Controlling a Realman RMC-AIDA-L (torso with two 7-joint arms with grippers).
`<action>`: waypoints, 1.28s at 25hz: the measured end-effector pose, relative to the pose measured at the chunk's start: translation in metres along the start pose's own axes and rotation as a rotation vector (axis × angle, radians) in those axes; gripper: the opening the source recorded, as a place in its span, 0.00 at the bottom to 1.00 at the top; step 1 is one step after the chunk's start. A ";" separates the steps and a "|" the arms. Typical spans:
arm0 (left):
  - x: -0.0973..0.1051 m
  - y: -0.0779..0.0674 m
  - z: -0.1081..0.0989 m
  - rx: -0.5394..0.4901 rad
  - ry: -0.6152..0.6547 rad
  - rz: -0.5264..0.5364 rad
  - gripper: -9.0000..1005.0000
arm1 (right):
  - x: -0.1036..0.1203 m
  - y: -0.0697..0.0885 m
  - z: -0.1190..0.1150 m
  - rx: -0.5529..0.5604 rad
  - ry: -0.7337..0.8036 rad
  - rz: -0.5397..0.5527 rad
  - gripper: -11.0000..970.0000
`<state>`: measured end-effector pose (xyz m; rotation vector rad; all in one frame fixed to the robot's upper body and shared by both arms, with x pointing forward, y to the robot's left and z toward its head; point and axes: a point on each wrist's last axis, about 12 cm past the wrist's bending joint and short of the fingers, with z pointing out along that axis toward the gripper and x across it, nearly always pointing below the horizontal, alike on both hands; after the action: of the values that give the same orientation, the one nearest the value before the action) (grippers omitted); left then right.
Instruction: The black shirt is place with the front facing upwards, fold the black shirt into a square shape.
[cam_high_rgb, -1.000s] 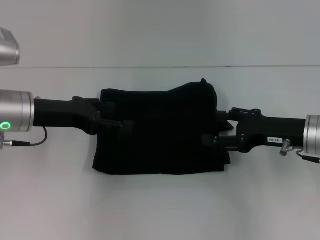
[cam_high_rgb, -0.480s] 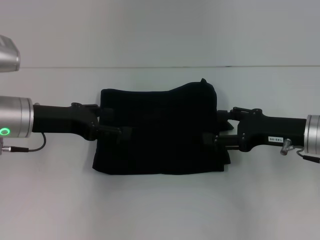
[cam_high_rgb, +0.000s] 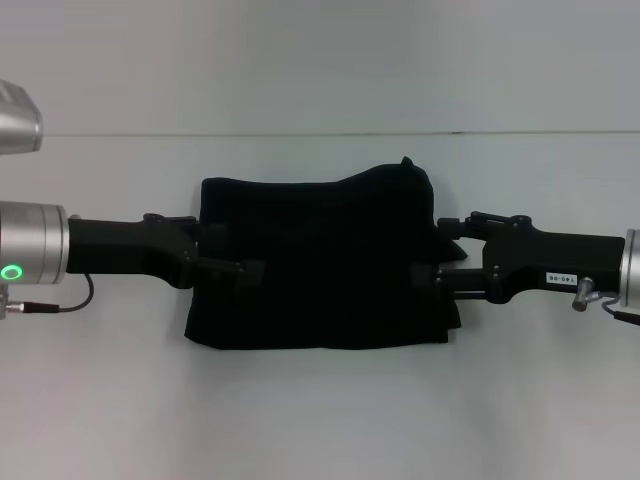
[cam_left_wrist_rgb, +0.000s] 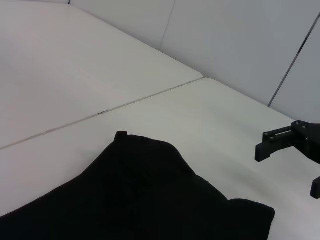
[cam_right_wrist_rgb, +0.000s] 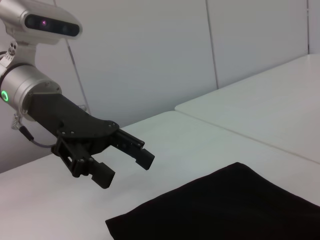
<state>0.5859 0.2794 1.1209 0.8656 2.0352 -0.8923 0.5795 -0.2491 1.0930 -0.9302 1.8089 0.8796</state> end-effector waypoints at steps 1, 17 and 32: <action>0.000 0.000 0.000 -0.001 0.000 0.000 0.95 | 0.000 0.000 0.000 0.001 -0.001 -0.001 0.94; 0.000 -0.001 0.001 0.001 -0.002 -0.003 0.95 | 0.000 -0.001 -0.002 0.010 -0.005 0.002 0.94; 0.001 -0.001 0.001 0.002 -0.001 -0.006 0.95 | 0.003 -0.002 -0.007 0.019 -0.011 0.013 0.94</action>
<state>0.5854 0.2783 1.1196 0.8605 2.0374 -0.8975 0.5777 -0.2563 1.0925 -0.9013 1.8125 0.8727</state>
